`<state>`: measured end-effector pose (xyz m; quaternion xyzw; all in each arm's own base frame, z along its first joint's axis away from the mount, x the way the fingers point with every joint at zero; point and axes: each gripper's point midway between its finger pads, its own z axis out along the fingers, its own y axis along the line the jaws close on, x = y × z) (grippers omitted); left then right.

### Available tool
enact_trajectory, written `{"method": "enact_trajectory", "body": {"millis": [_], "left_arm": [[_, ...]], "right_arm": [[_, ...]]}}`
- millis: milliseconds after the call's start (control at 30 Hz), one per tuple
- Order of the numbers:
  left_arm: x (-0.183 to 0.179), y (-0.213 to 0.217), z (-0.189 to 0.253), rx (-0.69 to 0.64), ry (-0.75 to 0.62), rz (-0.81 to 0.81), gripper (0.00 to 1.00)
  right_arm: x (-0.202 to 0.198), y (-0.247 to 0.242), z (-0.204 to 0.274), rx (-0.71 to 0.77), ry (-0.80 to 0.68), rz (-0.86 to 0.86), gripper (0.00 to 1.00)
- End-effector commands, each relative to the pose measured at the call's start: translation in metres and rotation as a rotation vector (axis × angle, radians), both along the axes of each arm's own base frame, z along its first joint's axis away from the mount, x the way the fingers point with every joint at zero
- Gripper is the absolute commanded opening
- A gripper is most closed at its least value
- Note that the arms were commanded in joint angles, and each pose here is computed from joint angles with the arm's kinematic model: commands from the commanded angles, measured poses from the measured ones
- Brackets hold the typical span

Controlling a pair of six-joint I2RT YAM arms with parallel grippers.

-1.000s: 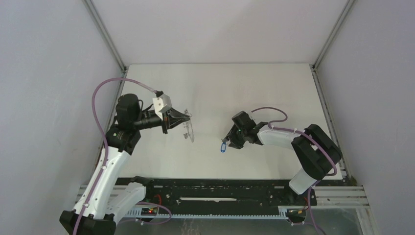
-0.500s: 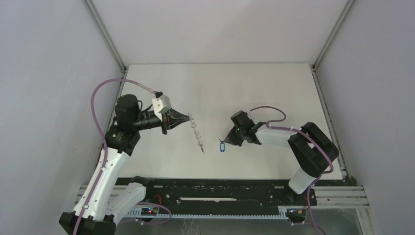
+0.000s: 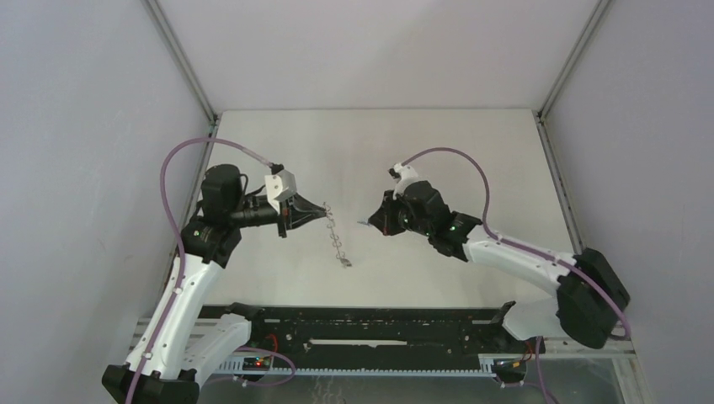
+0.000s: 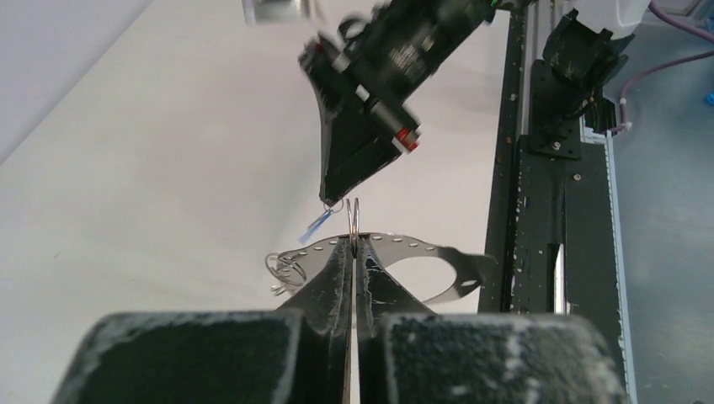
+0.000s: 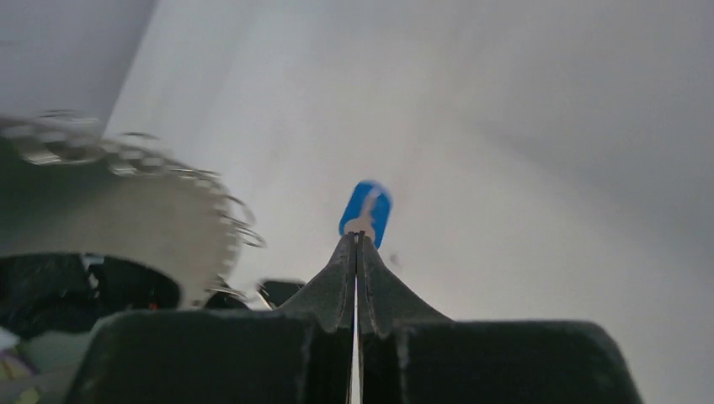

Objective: Put the keys on the keyring

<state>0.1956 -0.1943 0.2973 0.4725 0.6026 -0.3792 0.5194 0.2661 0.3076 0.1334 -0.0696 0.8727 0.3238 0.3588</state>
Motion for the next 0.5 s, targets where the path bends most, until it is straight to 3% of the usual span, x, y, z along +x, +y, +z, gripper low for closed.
{"method": "enact_trajectory", "body": {"millis": [0, 267, 467], "left_arm": [[-0.011, 0.001, 0.009, 0.001, -0.063, -0.05, 0.0], [-0.037, -0.001, 0.005, 0.004, -0.041, -0.154, 0.0], [-0.054, -0.01, -0.001, -0.008, -0.007, -0.234, 0.0]], "right_arm": [[-0.011, 0.015, 0.071, -0.028, -0.404, 0.315, 0.0], [-0.065, 0.021, 0.123, -0.034, -0.788, 0.663, 0.0], [-0.096, 0.029, 0.146, 0.015, -0.981, 0.851, 0.0]]}}
